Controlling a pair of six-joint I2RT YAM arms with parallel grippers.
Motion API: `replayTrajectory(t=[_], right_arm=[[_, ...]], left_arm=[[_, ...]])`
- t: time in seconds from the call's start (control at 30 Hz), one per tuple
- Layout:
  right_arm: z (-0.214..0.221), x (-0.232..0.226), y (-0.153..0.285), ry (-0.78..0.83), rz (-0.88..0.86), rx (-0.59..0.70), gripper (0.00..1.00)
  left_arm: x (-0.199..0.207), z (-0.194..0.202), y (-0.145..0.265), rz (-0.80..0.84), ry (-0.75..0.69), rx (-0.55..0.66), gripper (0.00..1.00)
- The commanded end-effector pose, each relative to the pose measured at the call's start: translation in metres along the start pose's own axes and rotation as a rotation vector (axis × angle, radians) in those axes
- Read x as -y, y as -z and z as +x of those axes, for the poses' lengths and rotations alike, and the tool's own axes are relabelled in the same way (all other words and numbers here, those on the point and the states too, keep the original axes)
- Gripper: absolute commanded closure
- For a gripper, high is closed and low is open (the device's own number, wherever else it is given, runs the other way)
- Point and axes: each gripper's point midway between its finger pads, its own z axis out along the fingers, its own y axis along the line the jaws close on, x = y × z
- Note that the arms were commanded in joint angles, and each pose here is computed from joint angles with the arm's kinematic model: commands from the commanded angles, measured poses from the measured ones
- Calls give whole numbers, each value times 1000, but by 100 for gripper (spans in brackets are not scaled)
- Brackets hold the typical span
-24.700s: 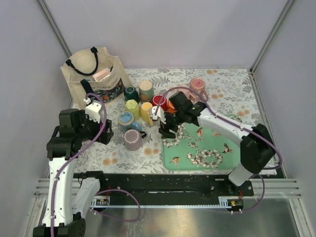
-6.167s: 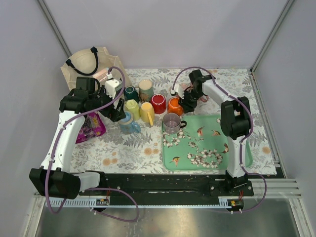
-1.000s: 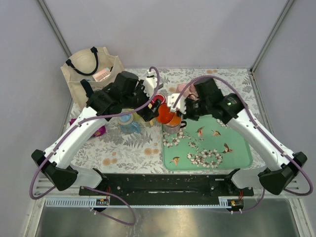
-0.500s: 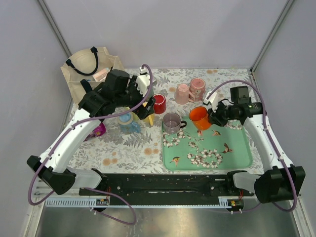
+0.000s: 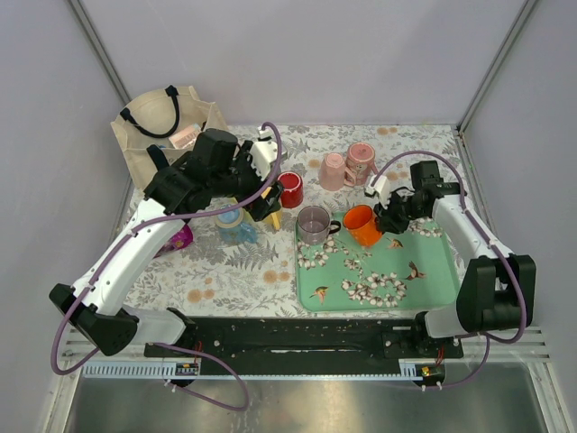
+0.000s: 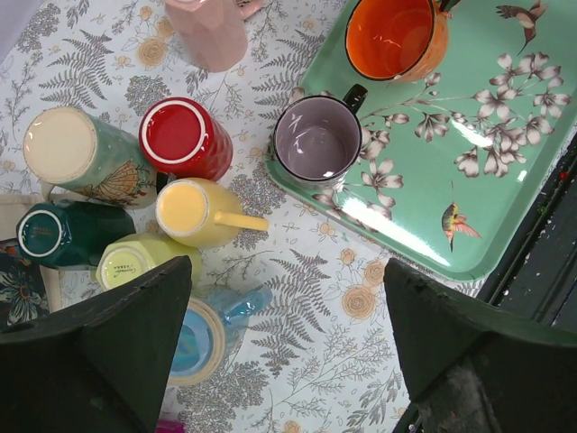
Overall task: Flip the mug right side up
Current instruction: Place the cup on the tray.
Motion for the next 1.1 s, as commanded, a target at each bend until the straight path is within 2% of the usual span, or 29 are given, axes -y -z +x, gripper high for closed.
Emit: replayTrajectory(t=[0.0,0.17,0.27,0.5,0.63,0.8,0.93,1.03,1.07], right_arm=[[-13,5,-9,74,-31,83,100],[1,1,-18,71,-69,45,96],[13,-2,-18,72,-80,-1,90],[41,-15,-12,64,-111,-100,63],[44,-17,-6,39,-99,-111,55],[41,-8,-2,10,-71,-121,51],[23,-8,16,-22,-55,-93,44],[2,-14,29,-85,-50,-35,36],[-8,-14,32,-127,-43,-4,34]], left_arm=[[1,-9,3,9,-34,41,10],[2,-6,3,20,-31,40,11],[3,-2,2,25,-28,41,11],[7,4,3,38,-28,43,11],[7,10,5,41,-30,40,11],[4,16,8,37,-16,44,11],[-1,12,13,20,4,60,10],[-2,8,16,17,38,76,6],[-3,8,16,14,56,76,1]])
